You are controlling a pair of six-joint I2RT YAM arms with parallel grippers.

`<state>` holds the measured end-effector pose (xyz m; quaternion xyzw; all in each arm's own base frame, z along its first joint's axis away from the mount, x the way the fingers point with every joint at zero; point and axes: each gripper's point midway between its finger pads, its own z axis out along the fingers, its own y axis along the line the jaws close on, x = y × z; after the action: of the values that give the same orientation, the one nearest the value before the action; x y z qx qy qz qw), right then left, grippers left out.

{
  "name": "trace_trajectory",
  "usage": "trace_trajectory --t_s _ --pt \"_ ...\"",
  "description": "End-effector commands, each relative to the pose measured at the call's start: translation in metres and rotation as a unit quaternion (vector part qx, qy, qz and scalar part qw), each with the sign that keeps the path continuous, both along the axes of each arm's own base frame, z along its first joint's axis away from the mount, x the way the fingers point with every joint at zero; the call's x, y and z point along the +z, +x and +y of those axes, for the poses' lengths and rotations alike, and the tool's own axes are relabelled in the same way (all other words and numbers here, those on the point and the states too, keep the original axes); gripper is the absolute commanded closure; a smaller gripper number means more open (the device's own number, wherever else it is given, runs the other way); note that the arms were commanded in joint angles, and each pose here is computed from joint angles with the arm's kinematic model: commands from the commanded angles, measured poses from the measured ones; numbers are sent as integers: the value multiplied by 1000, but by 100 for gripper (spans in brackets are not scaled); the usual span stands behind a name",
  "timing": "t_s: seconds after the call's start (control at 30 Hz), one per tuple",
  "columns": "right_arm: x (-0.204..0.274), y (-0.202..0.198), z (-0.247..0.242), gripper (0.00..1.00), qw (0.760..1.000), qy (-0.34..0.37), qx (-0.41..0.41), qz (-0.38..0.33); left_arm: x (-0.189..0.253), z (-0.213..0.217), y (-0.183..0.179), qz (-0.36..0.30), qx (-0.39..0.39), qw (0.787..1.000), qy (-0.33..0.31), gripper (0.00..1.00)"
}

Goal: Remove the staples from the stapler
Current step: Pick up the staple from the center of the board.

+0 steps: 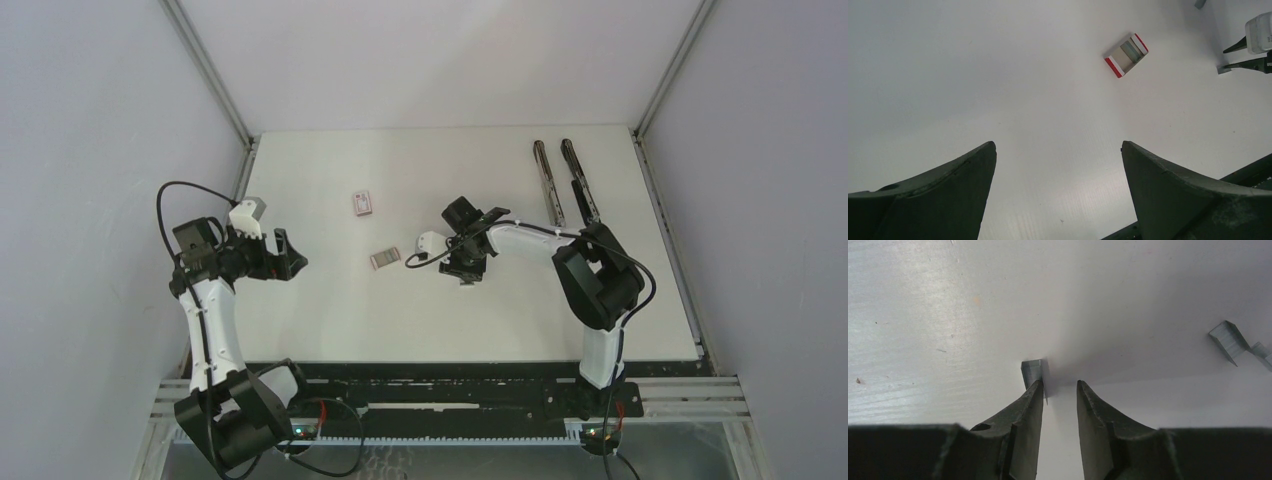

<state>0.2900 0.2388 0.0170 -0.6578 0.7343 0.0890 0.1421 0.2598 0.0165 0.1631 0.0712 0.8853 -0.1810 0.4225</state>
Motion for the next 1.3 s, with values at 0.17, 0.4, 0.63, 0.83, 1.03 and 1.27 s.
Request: trace_trajectory --t_s 0.17,0.4,0.63,0.83,1.03,1.27 --pt "4 4 6 81 1000 7 -1 -3 -4 -3 -1 -6 -14 1000 -4 0" --pt "5 2 6 96 1000 10 -1 2 -4 -3 -1 -6 -14 1000 -4 0" --pt "15 1 12 100 999 23 -17 20 -3 -4 -1 -7 -14 1000 -4 0" --pt "33 7 24 100 998 44 -52 18 -4 -3 0 -5 -13 1000 -3 0" --pt "54 17 43 100 989 53 -135 21 -5 -2 -1 -3 -11 1000 -3 0" --pt "78 37 62 100 971 65 -228 -11 -5 0 0 -4 -6 1000 2 0"
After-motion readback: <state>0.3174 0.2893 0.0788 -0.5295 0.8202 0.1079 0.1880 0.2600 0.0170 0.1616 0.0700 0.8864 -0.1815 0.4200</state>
